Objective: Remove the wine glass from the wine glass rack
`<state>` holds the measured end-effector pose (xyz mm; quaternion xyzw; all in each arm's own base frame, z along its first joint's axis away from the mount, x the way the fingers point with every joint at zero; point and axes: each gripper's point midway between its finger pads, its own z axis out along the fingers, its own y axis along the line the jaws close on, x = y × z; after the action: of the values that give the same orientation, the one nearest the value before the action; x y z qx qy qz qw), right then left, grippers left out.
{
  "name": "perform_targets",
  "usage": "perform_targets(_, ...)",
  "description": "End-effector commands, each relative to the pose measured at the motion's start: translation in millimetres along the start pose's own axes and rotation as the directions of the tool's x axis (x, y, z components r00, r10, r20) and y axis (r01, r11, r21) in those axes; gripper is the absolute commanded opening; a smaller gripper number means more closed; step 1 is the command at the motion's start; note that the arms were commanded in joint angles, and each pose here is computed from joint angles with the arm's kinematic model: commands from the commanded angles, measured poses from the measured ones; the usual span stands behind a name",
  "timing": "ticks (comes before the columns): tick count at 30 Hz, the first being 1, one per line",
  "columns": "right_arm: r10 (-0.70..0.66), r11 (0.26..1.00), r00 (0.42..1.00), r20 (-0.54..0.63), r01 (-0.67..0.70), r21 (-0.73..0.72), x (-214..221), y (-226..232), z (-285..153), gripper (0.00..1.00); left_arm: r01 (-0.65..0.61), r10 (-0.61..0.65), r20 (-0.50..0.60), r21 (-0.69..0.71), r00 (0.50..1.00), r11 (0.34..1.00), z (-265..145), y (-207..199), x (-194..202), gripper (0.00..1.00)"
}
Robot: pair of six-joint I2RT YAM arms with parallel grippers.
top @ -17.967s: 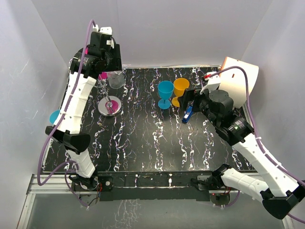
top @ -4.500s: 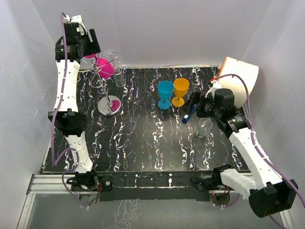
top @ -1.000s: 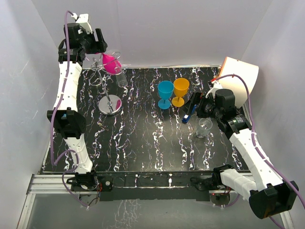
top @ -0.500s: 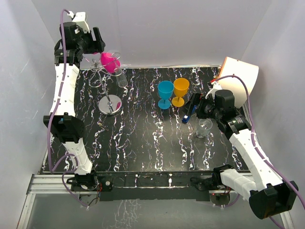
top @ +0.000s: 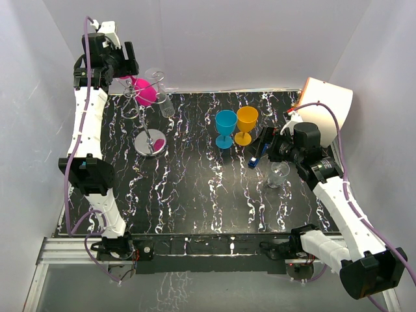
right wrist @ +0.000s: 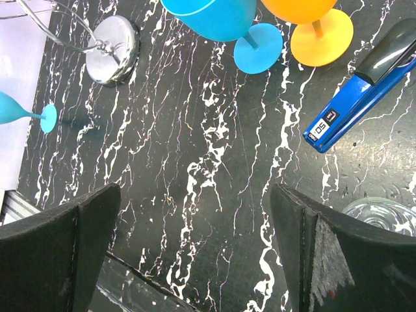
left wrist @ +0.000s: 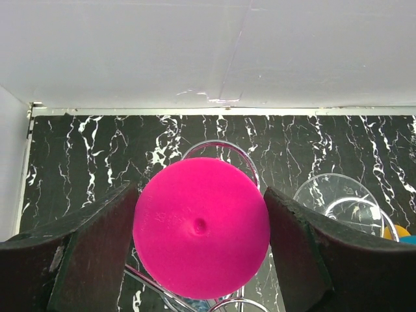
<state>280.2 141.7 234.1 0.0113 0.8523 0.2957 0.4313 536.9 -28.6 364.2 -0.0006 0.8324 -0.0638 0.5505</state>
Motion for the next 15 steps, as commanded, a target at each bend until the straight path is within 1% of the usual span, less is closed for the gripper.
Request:
perform_targets(1,-0.015,0.999,0.999,0.050,0.017,-0.034,-10,9,-3,0.98,0.005,0.000,0.084,-0.054,0.996,0.999,-38,6,-31,0.31)
perform_targets(10,-0.016,0.999,0.999,0.050,0.018,-0.034,-10,9,-2,0.98,0.051,-0.037,0.112,-0.129,0.993,0.990,-45,29,-40,0.31)
perform_targets(15,-0.016,0.999,0.999,0.049,0.018,-0.037,-10,10,-3,0.98,0.095,-0.068,0.149,-0.182,0.986,0.979,-53,50,-50,0.31)
